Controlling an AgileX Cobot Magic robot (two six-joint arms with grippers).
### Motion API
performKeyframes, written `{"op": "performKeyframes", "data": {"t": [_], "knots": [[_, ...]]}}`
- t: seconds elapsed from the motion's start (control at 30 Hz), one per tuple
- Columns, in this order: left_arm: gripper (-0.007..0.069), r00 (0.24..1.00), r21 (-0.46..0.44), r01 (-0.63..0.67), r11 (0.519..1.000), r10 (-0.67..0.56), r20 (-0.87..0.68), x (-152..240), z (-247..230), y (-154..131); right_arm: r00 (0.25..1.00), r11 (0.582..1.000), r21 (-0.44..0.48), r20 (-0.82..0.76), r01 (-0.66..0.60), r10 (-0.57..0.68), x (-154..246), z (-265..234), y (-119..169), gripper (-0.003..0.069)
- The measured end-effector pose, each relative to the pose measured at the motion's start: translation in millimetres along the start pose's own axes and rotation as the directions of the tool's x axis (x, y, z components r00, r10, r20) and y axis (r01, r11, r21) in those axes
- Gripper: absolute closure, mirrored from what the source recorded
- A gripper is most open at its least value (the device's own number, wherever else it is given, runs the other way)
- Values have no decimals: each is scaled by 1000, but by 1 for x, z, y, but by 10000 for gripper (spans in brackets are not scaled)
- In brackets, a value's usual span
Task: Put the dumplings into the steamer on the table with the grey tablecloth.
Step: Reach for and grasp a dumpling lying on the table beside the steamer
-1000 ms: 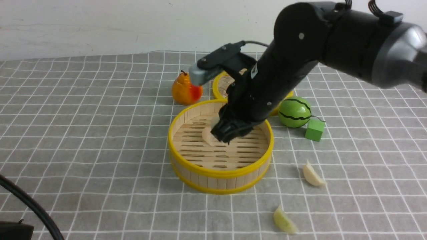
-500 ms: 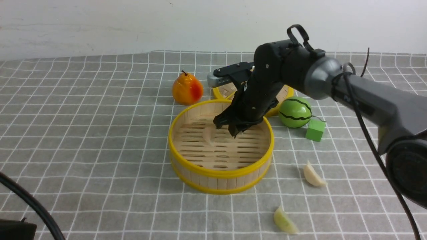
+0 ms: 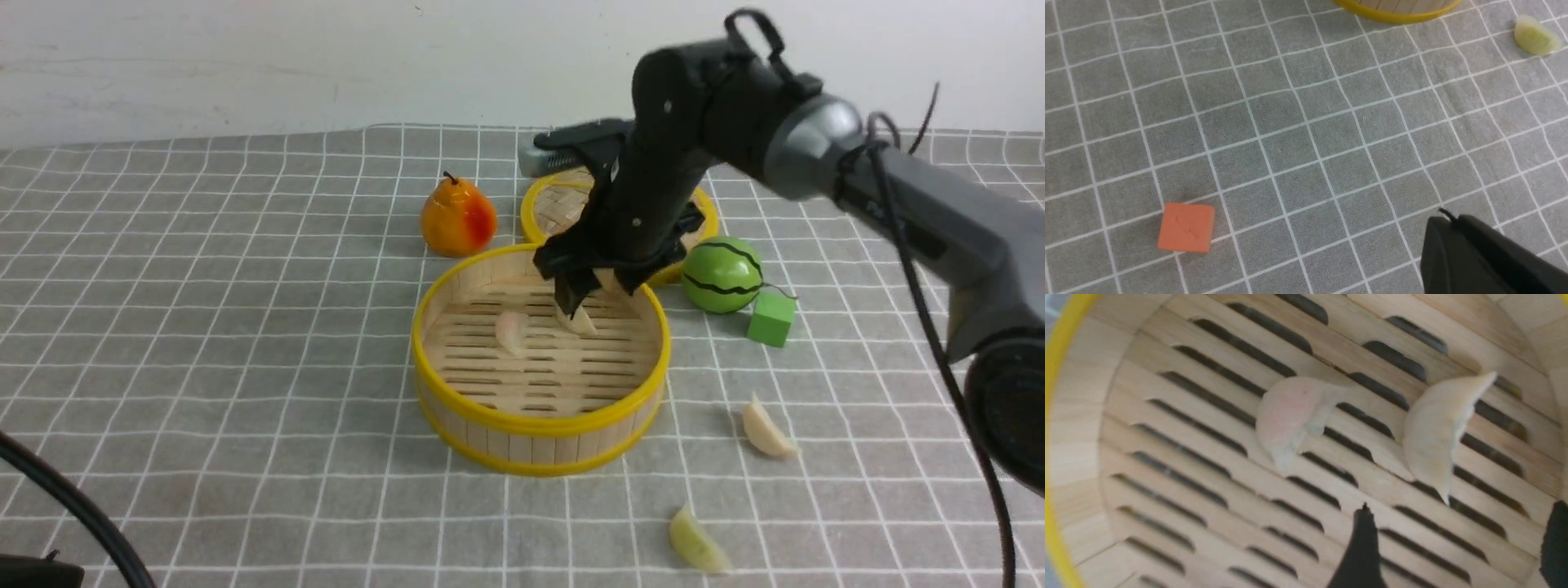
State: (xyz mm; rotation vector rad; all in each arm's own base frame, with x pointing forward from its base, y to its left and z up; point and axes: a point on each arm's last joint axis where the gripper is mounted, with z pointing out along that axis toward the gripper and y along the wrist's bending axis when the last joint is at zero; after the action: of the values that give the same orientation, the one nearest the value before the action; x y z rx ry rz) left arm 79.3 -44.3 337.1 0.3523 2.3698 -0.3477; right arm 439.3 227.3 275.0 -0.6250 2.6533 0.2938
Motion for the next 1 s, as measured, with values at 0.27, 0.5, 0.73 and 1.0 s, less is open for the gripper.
{"op": "performKeyframes", "data": {"t": [0.27, 0.5, 0.73, 1.0], "knots": [[618, 1000, 0, 1, 1000, -1, -4, 0, 0, 0, 988, 997, 12, 133, 76, -77, 18, -120, 13, 119], [612, 996, 29, 4, 1000, -7, 94, -9, 0, -3, 998, 998, 4, -26, 64, -64, 94, -137, 13, 214], [608, 977, 91, 6, 996, -25, 211, -19, -2, -8, 957, 999, -11, -285, 45, -46, 166, -82, 18, 250], [605, 977, 91, -10, 996, -9, 214, -19, -2, -8, 981, 999, -6, -191, 31, -32, 165, -34, 33, 192]]}}
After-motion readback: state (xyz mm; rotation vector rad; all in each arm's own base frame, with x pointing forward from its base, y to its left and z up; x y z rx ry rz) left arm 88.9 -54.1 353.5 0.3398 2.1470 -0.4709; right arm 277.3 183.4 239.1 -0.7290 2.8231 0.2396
